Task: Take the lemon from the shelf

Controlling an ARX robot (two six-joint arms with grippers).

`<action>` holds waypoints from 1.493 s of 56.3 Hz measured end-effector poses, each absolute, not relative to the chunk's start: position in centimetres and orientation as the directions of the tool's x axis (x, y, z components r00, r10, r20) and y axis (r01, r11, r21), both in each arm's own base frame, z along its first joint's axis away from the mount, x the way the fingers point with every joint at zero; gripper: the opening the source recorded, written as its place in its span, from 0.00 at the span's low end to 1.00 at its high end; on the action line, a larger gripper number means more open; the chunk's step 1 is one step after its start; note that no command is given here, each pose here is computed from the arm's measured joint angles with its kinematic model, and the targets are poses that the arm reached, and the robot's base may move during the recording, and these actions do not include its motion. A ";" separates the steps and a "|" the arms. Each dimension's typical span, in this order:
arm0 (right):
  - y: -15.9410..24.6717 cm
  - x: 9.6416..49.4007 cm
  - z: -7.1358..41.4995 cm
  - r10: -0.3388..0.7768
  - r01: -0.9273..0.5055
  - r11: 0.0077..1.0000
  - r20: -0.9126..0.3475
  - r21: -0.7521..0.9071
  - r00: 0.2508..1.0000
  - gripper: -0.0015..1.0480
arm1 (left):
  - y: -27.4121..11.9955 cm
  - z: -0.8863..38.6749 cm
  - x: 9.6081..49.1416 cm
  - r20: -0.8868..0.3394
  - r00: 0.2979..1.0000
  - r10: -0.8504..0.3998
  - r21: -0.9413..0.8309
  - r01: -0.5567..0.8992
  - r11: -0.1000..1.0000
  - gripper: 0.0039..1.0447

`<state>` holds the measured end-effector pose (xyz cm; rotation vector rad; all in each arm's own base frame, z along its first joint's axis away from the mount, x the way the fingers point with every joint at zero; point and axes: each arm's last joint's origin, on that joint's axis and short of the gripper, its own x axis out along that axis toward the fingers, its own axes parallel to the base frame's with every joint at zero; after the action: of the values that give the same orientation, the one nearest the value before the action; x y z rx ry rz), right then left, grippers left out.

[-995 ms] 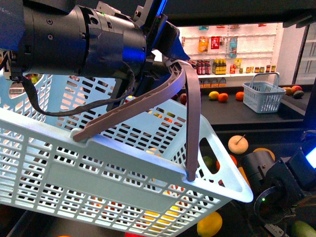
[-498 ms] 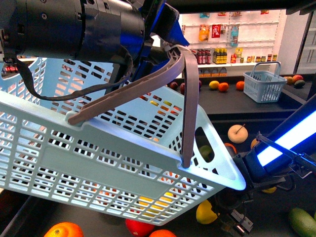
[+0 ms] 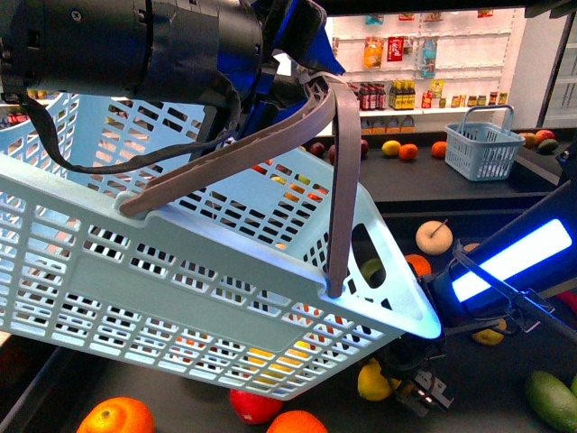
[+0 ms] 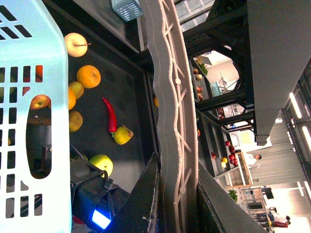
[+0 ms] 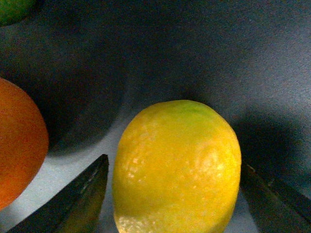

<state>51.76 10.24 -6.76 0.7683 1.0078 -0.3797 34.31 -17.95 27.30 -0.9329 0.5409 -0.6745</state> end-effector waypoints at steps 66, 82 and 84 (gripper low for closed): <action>2.6 38.9 20.8 0.149 -0.066 0.920 -0.191 0.387 0.970 0.48 | -18.1 27.1 34.3 -0.137 0.665 -0.735 -0.867 0.279 0.414 0.12; 7.2 38.2 21.3 0.379 -0.240 0.835 -0.200 0.496 0.904 0.48 | -18.1 27.1 34.3 -0.136 0.664 -0.735 -0.868 0.277 0.412 0.12; 7.6 38.2 21.2 0.391 -0.247 0.830 -0.205 0.500 0.897 0.48 | -18.1 27.1 34.3 -0.137 0.664 -0.735 -0.868 0.277 0.412 0.12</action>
<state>38.20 7.56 21.17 0.4843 0.3081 0.3442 34.33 -18.10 27.09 -0.9448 0.5580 -0.6793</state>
